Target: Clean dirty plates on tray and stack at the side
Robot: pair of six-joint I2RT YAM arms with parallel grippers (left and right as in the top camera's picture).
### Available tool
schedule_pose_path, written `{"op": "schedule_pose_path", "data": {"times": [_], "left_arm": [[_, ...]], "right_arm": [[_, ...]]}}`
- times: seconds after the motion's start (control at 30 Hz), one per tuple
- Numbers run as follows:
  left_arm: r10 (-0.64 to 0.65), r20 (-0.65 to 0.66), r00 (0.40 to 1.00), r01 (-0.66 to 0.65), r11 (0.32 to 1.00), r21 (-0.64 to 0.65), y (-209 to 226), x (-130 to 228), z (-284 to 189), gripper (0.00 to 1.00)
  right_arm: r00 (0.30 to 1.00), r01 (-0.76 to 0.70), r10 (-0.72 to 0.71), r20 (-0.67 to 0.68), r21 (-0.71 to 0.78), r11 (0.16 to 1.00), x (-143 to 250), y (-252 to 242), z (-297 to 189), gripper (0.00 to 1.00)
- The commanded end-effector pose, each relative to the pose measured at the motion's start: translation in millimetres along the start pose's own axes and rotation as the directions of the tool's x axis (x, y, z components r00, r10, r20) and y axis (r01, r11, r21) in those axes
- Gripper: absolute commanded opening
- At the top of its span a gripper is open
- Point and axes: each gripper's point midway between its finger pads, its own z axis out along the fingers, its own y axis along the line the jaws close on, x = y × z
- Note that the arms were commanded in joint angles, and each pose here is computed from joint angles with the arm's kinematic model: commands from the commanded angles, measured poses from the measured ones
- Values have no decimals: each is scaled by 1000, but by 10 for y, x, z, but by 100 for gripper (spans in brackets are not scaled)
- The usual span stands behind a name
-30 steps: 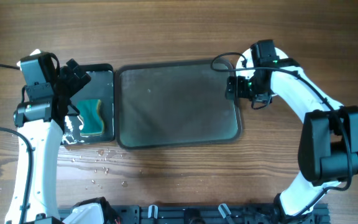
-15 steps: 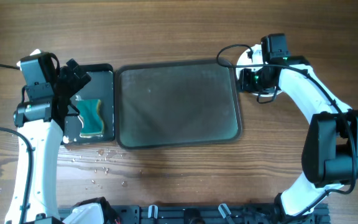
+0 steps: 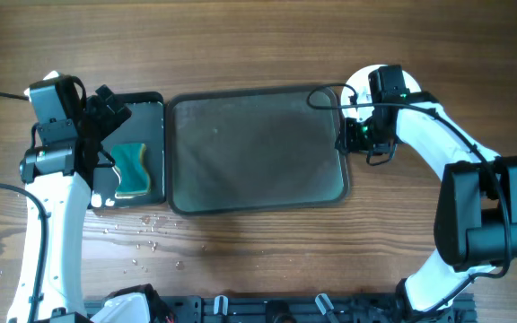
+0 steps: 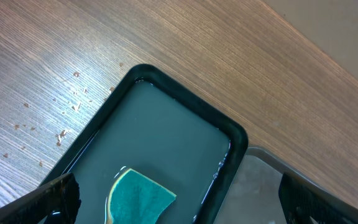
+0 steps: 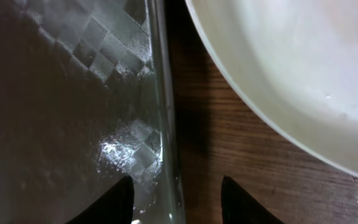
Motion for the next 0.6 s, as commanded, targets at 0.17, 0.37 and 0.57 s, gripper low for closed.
{"op": "schedule_pose_path", "data": {"times": [0.17, 0.37, 0.57], "left_arm": [[-19, 26, 999, 19, 1000, 12, -21, -78, -71, 100], [-19, 26, 999, 19, 1000, 12, -21, -78, -71, 100], [-19, 26, 999, 19, 1000, 12, -21, -78, -71, 100]], "right_arm": [[999, 16, -15, 32, -58, 998, -36, 116, -76, 37], [985, 53, -46, 164, -41, 998, -428, 163, -493, 6], [958, -42, -21, 287, 213, 976, -699, -339, -574, 4]]}}
